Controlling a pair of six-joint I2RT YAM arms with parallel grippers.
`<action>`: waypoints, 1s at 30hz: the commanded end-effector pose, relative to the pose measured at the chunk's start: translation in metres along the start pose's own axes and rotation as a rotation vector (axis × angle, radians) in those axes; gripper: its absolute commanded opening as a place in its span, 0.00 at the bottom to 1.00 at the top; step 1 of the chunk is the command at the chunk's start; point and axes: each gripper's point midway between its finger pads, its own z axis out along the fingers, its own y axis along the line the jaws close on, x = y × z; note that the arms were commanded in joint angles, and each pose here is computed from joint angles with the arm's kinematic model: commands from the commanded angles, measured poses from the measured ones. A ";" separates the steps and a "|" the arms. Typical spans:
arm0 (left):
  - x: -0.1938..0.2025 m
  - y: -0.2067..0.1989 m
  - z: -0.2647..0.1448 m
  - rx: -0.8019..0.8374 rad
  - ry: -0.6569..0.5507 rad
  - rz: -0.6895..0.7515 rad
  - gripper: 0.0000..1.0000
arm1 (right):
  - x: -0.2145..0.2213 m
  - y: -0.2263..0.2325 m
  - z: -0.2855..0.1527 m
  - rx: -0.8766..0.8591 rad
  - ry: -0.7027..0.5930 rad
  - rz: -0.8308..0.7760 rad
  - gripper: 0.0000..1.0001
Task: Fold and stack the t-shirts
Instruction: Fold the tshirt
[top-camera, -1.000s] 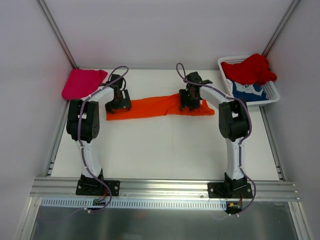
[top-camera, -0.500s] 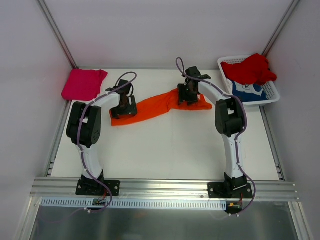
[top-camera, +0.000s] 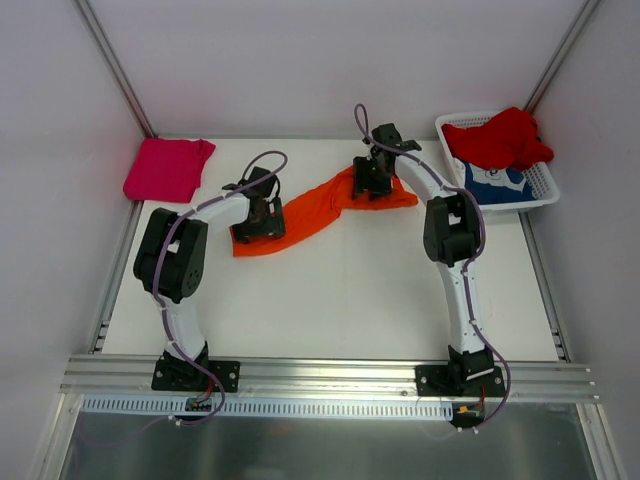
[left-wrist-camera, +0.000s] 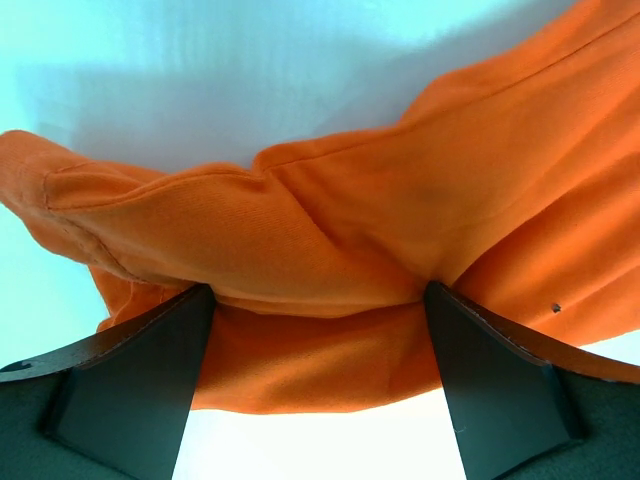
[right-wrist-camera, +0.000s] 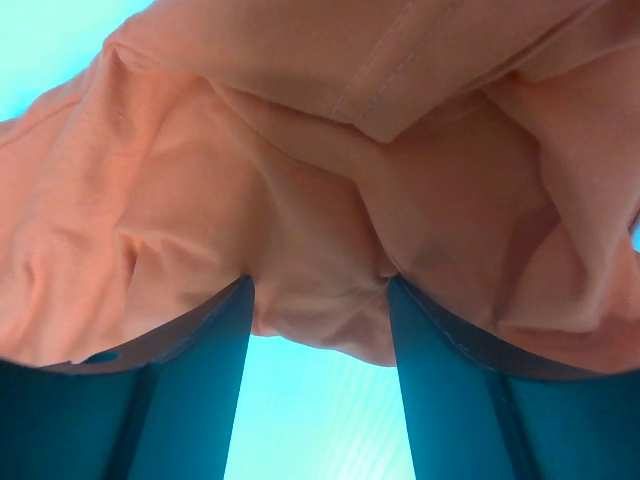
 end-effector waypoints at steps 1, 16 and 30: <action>0.050 -0.019 0.011 0.049 0.144 -0.014 0.87 | 0.001 0.011 0.004 -0.065 0.036 0.009 0.60; 0.088 -0.070 0.020 0.097 0.204 0.070 0.87 | 0.004 0.029 0.030 -0.160 0.064 0.030 0.61; 0.130 -0.105 0.019 0.112 0.244 0.144 0.87 | 0.012 0.056 0.023 -0.185 0.060 -0.067 0.61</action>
